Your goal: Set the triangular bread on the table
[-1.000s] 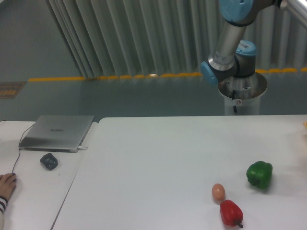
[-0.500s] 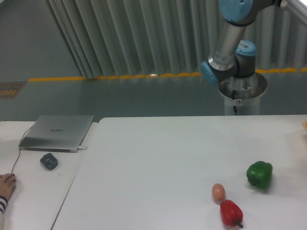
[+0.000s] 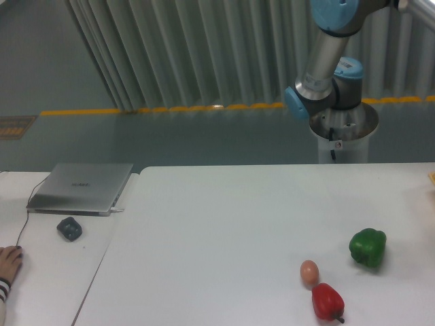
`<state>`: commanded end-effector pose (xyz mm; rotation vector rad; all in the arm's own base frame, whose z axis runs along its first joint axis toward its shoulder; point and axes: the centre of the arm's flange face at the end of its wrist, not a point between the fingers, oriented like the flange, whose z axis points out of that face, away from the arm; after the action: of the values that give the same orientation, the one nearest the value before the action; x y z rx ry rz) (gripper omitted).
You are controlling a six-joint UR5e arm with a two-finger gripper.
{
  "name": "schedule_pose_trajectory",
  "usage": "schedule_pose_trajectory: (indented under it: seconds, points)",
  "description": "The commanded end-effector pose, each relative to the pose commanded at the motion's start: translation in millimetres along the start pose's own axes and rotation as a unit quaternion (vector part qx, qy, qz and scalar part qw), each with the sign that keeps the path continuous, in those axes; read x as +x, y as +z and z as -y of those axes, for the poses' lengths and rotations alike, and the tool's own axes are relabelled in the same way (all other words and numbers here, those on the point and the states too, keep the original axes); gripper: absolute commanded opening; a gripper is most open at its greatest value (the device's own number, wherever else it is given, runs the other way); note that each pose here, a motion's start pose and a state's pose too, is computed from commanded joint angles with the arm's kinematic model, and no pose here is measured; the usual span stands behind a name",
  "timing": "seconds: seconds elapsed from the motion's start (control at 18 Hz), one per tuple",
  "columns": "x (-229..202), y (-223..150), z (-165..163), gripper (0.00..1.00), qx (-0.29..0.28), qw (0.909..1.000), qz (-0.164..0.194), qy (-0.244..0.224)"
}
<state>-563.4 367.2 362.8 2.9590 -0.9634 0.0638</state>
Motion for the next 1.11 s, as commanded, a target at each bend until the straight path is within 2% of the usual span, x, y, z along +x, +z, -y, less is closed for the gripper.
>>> schedule_pose_trajectory:
  seconds: [0.22, 0.5, 0.61, 0.72, 0.89, 1.11]
  points:
    - [0.8, -32.5, 1.6, 0.25, 0.039, 0.9992, -0.004, -0.009]
    - [0.5, -53.9, 21.2, 0.25, 0.101, 0.9900, 0.005, -0.099]
    - [-1.2, -52.6, 45.5, 0.25, 0.099, 0.9891, 0.004, -0.109]
    - [-6.0, -52.7, 77.8, 0.25, 0.098, 0.9851, 0.017, -0.140]
    - [-10.3, -46.2, 123.5, 0.26, 0.099, 0.9764, 0.040, -0.188]
    - [-10.4, -29.9, 158.2, 0.26, 0.114, 0.9603, 0.081, -0.242]
